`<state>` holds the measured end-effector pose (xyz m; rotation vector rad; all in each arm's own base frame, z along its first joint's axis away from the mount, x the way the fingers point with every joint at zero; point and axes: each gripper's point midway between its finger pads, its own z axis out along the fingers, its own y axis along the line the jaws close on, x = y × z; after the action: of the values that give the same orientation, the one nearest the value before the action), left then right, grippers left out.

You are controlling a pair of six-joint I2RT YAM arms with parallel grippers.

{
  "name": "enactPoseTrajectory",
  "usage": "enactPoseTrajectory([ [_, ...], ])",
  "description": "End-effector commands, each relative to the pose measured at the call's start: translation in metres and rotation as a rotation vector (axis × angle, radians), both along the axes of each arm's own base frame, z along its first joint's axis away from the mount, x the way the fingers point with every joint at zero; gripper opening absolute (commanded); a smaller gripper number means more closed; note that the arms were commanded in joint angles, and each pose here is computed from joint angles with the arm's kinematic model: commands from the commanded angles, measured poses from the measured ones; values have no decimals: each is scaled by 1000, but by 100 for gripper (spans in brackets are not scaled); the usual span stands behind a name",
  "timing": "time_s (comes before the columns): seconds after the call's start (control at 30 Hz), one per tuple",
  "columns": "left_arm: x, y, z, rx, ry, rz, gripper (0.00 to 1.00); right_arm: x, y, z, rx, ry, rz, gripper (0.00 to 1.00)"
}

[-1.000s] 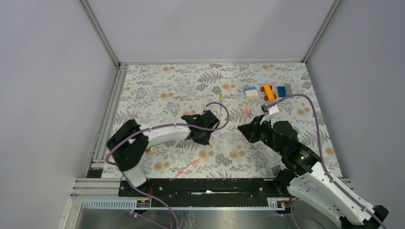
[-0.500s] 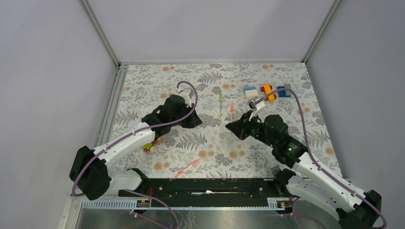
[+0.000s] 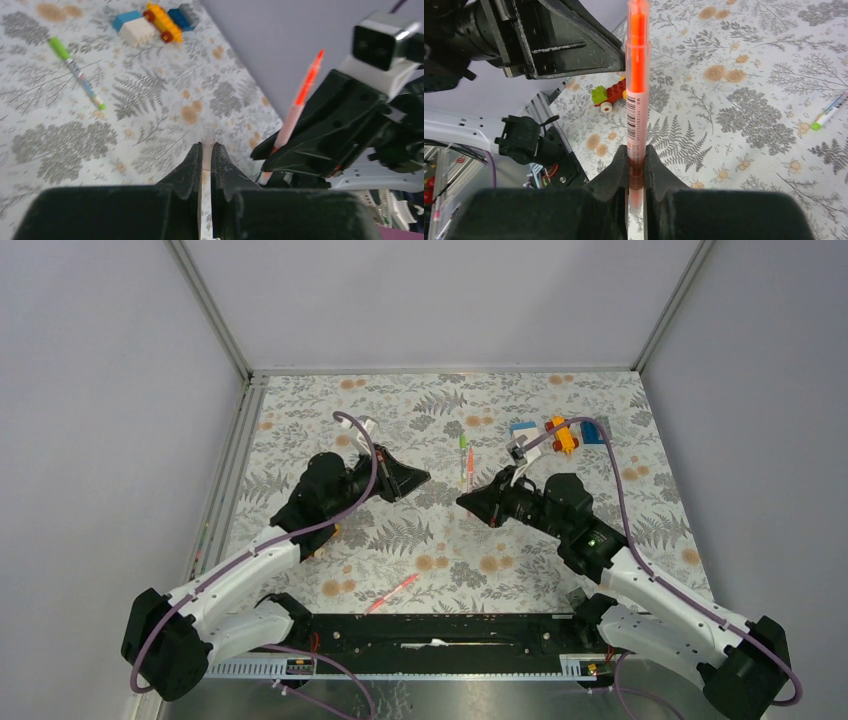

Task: Insert the pens into the pen caps

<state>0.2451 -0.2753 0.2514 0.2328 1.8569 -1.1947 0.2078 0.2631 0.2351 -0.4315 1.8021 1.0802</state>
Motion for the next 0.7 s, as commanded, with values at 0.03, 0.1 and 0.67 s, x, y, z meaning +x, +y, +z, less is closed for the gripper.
enactPoseTrajectory([
  [0.03, -12, -8, 68, -257, -185, -79, 0, -7, 15, 26, 117, -34, 81, 0],
  [0.1, -14, -8, 77, -291, -205, -84, 0, -8, 16, 27, 127, -33, 87, 0],
  [0.67, -22, -8, 125, -442, -314, -131, 0, -15, 29, 29, 162, -2, 171, 0],
])
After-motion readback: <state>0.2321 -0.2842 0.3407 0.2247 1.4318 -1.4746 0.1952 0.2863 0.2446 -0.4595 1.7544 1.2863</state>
